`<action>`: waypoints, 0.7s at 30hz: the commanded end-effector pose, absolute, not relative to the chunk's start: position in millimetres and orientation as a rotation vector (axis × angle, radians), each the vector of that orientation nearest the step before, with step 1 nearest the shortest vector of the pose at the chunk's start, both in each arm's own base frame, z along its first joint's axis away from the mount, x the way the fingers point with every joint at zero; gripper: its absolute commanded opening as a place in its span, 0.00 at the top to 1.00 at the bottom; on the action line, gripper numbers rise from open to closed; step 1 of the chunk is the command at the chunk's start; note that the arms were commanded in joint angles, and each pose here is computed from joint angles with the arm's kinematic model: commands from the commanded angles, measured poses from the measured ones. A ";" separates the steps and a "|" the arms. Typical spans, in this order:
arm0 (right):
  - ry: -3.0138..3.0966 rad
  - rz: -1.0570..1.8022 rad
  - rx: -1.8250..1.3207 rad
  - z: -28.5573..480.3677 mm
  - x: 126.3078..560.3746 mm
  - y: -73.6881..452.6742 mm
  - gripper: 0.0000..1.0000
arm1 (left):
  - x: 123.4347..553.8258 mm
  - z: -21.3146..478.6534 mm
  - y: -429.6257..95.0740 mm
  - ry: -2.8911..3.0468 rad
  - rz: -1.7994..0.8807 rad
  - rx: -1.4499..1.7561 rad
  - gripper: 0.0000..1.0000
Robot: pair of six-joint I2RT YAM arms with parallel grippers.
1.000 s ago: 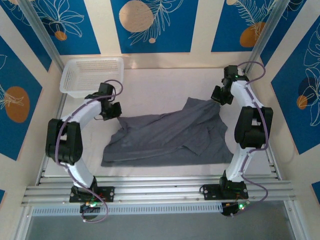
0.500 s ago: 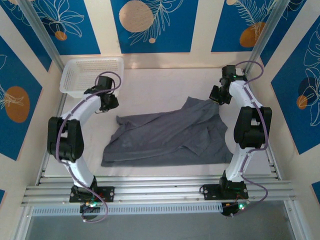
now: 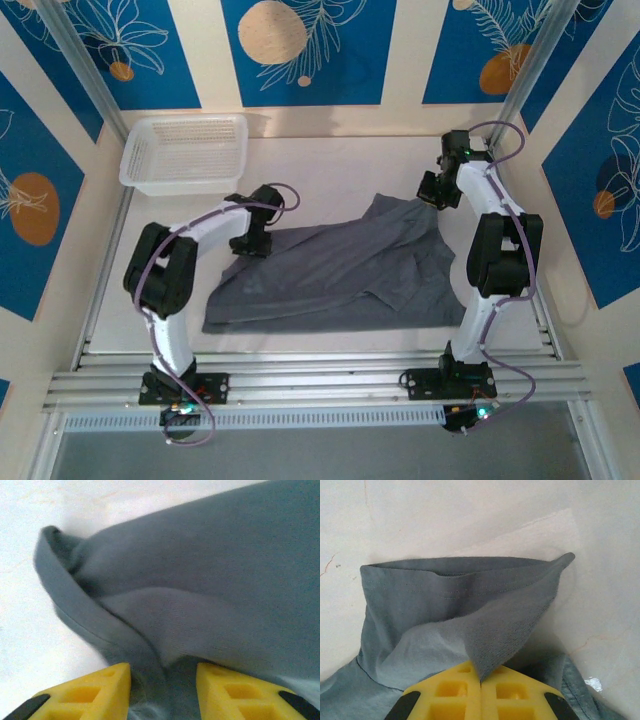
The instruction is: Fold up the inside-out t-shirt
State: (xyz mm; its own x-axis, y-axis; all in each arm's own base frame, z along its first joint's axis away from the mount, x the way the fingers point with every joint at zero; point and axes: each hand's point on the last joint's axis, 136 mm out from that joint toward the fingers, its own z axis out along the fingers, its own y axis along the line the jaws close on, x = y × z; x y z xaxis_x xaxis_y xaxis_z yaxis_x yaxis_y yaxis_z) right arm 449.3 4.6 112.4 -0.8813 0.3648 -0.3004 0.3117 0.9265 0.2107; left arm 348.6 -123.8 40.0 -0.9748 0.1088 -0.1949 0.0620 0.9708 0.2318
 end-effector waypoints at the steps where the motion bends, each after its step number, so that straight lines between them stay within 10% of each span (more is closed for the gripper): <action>1: 2.742 0.223 0.482 122.0 449.9 7.6 1.00 | 366.1 65.3 -87.3 2.784 0.650 0.138 0.65; 9: 2.723 0.162 0.536 123.8 445.3 -5.1 1.00 | 377.6 85.0 -28.4 2.662 0.846 -0.093 0.76; 16: 2.728 0.159 0.530 124.4 441.7 -9.7 1.00 | 384.5 63.7 -54.9 2.774 0.251 -0.185 0.99; 21: 2.729 0.182 0.512 124.9 441.7 -4.8 1.00 | 385.9 75.7 -100.0 2.710 -0.178 -0.160 0.85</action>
State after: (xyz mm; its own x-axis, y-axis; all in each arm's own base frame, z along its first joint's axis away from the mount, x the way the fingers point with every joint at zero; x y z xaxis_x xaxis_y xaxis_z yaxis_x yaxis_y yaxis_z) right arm 448.1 -6.6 112.1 -0.8736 0.3751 -0.3101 0.3347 0.9256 0.1769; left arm 373.5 -56.4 58.6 -0.9311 -0.1168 -0.3455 -0.1603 0.9820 0.0999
